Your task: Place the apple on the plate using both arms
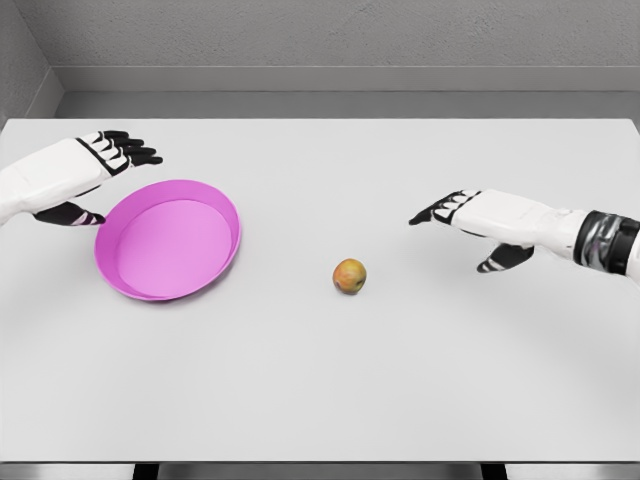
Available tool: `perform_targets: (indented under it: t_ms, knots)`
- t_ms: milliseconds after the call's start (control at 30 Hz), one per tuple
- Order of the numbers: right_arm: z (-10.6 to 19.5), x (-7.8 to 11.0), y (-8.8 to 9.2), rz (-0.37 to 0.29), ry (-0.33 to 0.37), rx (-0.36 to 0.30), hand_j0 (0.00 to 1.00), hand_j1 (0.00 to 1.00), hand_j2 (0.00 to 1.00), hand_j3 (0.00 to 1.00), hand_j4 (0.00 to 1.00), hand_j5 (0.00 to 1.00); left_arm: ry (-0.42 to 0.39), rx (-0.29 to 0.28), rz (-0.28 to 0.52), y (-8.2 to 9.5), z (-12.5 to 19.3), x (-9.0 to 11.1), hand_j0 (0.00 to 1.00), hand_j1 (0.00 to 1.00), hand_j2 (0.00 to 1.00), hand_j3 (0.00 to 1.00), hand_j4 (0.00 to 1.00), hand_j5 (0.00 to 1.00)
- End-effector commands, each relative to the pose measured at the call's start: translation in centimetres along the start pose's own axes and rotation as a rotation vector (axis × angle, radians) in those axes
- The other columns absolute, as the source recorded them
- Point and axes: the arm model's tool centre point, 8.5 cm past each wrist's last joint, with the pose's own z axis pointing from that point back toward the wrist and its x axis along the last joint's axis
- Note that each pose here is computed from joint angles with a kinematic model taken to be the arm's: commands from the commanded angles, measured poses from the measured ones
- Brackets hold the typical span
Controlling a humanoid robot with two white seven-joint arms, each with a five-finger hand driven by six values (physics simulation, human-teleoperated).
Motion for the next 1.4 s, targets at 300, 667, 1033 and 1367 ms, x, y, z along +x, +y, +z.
perform_targets:
  t_ms: [300,667,1033,1367]
  knots:
    - [8.7,-6.4,-5.6,0.113,0.121,-0.143,1.0,1.0,1.0,1.0,1.0,1.0,-0.372,-0.054,-0.193,2.9,-8.0,11.0,1.0,1.0,1.0,1.0,1.0,1.0]
    - [8.1,-5.6,-4.7,0.109,0.1,-0.125,1.0,1.0,1.0,1.0,1.0,1.0,-0.618,-0.043,-0.318,4.5,-15.4,18.5,1.0,1.0,1.0,1.0,1.0,1.0]
    - [7.9,-5.5,-4.7,0.105,0.096,-0.133,1.0,1.0,1.0,1.0,1.0,1.0,-0.592,-0.137,-0.182,2.7,-20.1,17.0,1.0,1.0,1.0,1.0,1.0,1.0]
    - [7.9,-5.4,-4.7,0.105,0.095,-0.13,1.0,1.0,1.0,1.0,1.0,1.0,-0.661,-0.319,-0.288,0.8,-21.0,19.8,1.0,1.0,1.0,1.0,1.0,1.0]
